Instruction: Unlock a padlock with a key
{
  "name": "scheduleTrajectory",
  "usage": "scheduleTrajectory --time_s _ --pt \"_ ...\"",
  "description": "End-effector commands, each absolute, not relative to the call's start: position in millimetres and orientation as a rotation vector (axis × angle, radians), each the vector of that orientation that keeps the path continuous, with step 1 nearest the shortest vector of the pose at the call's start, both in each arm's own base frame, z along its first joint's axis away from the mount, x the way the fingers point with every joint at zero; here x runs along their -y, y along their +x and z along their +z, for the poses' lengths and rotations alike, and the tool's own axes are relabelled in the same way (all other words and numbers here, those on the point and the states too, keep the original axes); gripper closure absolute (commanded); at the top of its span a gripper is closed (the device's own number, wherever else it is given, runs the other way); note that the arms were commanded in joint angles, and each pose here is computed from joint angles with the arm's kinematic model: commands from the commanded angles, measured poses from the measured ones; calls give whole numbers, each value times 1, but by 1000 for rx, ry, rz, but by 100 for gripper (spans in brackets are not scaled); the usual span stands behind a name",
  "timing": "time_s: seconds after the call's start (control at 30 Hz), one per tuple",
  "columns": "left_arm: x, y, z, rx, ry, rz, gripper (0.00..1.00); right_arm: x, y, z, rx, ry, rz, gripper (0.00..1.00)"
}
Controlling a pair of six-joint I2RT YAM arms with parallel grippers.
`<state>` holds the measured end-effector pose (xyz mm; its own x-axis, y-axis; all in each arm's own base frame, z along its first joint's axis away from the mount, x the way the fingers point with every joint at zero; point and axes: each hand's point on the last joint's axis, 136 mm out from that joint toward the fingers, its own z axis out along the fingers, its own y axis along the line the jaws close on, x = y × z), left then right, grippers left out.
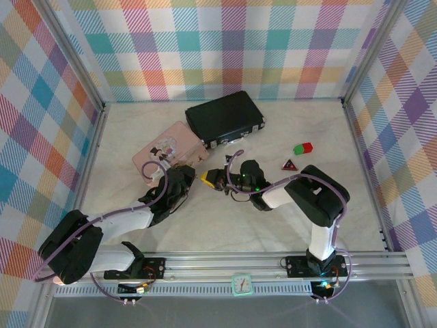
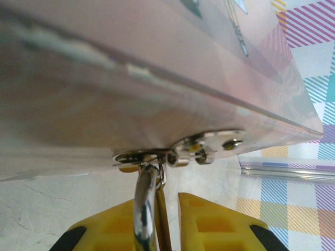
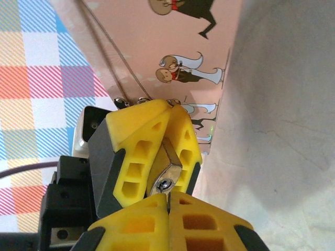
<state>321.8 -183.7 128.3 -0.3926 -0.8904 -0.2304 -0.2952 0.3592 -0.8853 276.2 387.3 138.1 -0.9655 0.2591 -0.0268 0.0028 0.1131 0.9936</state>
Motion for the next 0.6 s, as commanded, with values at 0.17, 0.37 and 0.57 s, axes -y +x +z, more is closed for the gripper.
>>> scheduleTrajectory --time_s 0.17,0.37,0.57 --pt "215 324 137 -1865 -937 -1139 100 -393 283 153 -2150 532 2106 100" --pt "223 328 140 -1836 -906 -1175 100 -396 283 144 -2193 598 2117 100" --pt "231 326 141 -1849 -890 -1208 100 -401 283 129 -2251 615 2105 100"
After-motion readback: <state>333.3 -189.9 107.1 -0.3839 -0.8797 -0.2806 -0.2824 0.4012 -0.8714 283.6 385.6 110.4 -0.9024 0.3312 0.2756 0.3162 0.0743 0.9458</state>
